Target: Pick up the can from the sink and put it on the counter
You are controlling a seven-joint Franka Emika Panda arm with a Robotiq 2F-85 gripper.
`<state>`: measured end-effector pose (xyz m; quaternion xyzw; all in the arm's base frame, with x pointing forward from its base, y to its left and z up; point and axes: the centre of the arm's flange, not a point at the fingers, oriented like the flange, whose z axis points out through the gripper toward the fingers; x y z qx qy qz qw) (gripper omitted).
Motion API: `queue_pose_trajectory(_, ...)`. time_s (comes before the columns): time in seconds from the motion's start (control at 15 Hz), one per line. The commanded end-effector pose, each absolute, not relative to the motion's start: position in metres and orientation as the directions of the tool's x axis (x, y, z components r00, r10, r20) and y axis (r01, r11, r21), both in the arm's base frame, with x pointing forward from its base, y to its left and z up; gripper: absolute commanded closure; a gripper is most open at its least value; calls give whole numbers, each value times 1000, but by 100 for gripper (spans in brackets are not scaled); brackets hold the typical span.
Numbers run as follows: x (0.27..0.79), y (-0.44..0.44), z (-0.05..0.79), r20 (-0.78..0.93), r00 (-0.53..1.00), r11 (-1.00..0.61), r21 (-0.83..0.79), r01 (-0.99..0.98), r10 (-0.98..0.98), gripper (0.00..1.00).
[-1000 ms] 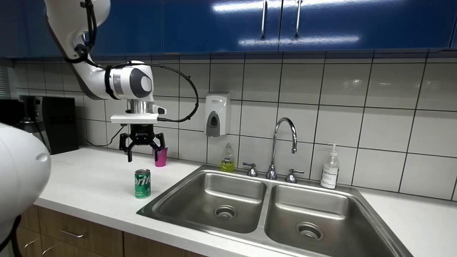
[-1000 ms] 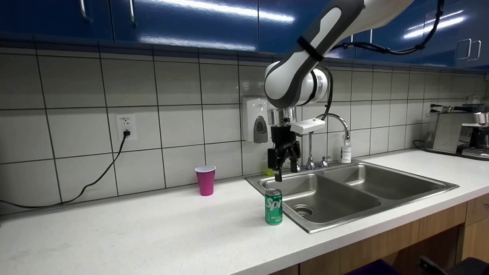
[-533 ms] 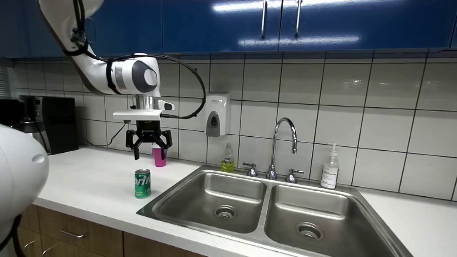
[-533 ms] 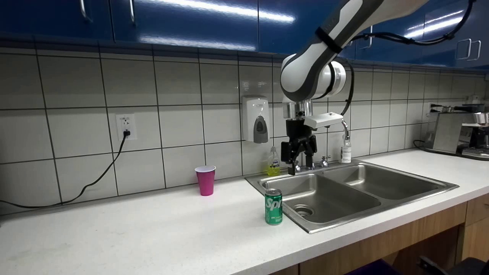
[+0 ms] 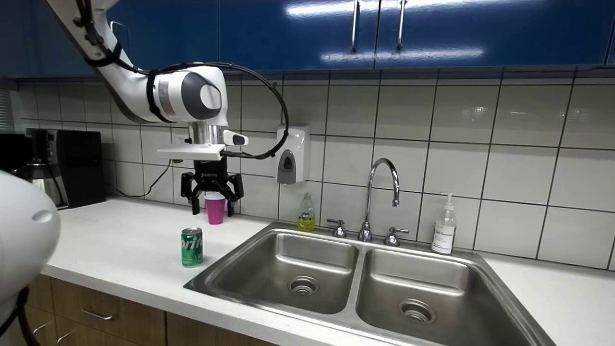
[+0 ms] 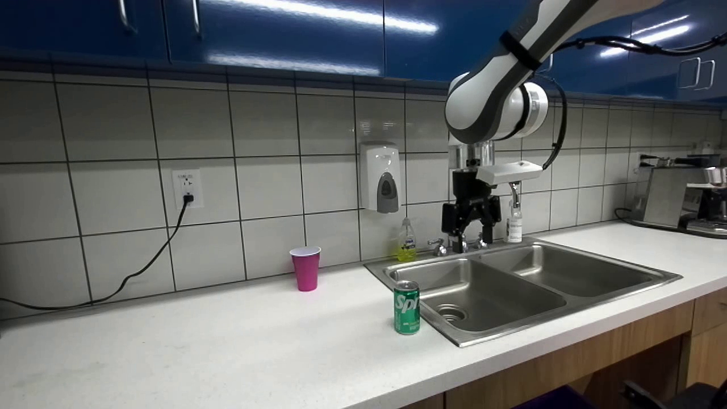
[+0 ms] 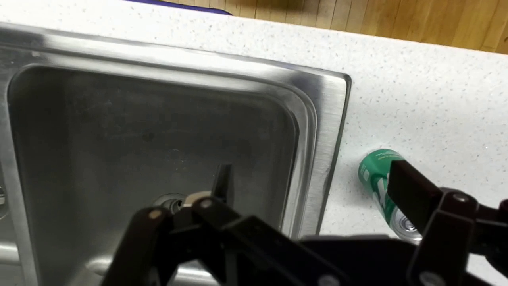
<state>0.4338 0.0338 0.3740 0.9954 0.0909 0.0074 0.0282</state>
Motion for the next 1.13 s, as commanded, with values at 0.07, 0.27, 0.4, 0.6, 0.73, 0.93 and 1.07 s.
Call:
queue_pose_trajectory(0.07, 407, 12, 389, 29, 995, -994, 61, 91, 92, 0)
queue_pose_trajectory(0.27, 398, -2, 393, 38, 998, -997, 55, 54, 56, 0)
queue_pose_trajectory(0.4, 391, -11, 394, 37, 999, -998, 53, 34, 36, 0)
queue_pose_trajectory(0.6, 404, -11, 387, 36, 998, -998, 45, 54, 56, 0)
queue_pose_trajectory(0.73, 401, -14, 388, 37, 998, -998, 44, 48, 49, 0)
queue_pose_trajectory(0.93, 401, -14, 388, 38, 998, -998, 44, 48, 49, 0)
queue_pose_trajectory(1.07, 400, -14, 388, 38, 998, -998, 44, 48, 49, 0)
